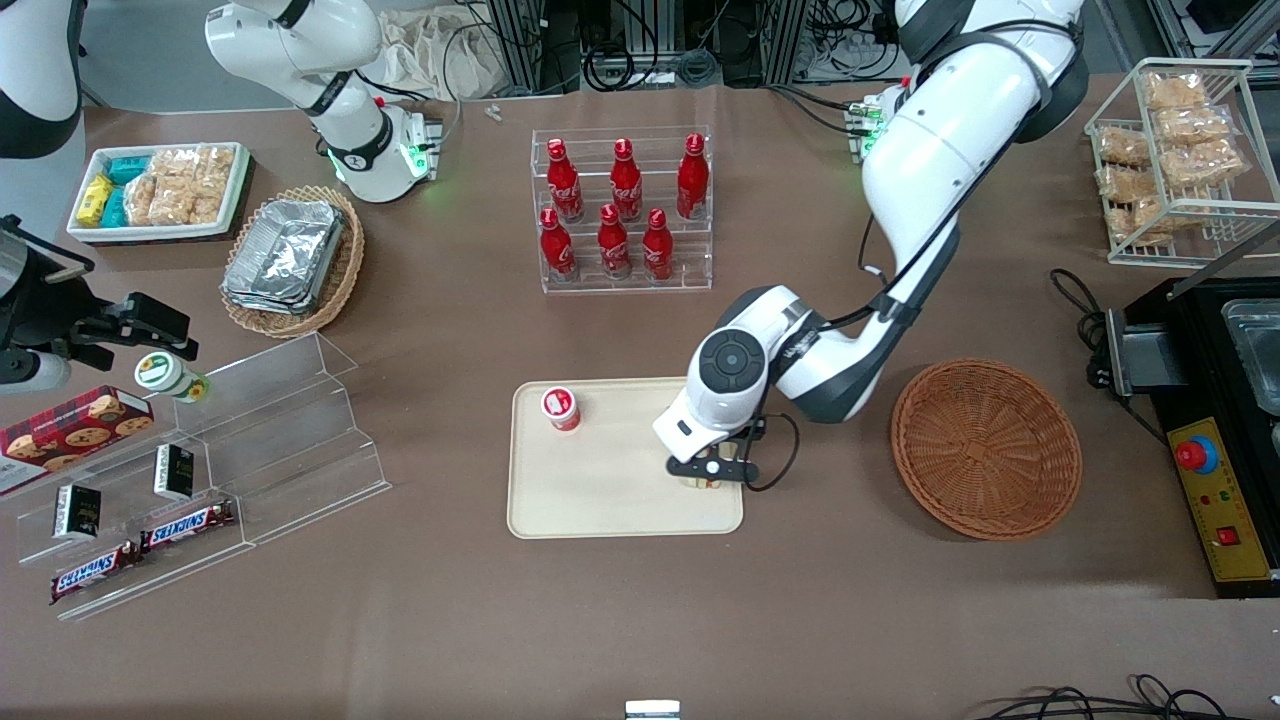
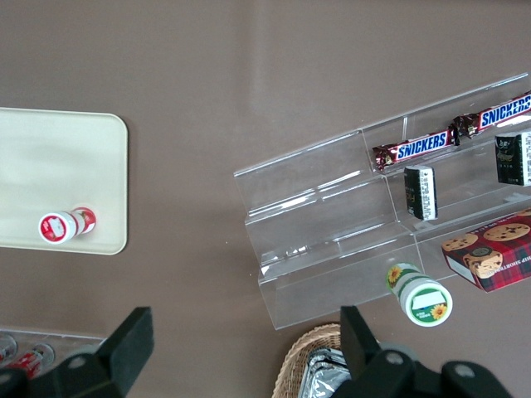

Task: Place sandwich from basket to tray

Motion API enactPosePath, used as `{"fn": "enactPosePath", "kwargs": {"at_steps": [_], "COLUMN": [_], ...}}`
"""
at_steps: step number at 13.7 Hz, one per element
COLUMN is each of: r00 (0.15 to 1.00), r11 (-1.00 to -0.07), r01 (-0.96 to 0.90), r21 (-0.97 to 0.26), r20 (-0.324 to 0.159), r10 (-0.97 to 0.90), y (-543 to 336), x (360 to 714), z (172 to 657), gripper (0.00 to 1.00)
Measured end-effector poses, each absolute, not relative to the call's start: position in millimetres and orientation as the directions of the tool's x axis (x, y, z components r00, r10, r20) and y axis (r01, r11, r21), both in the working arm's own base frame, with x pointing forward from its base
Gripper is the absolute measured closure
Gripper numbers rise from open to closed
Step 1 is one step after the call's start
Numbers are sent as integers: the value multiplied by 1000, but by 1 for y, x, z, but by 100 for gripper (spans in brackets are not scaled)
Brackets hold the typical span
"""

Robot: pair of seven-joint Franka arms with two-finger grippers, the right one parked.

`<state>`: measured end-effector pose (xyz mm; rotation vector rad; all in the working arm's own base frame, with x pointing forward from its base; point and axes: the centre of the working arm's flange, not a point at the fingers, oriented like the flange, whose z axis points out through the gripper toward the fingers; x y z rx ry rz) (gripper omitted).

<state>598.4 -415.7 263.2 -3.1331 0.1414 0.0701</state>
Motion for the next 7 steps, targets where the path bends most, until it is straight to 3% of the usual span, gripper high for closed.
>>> {"fn": "enactPosePath", "kwargs": {"at_steps": [1, 7], "r00": [997, 987], "r11": [-998, -999], "r01": [-64, -52], "r21": [-10, -15], "r20": [-53, -156], "r10": [-63, -49], "y": [-404, -287], "x": [605, 620], "z": [285, 433], "gripper": [1, 0]}}
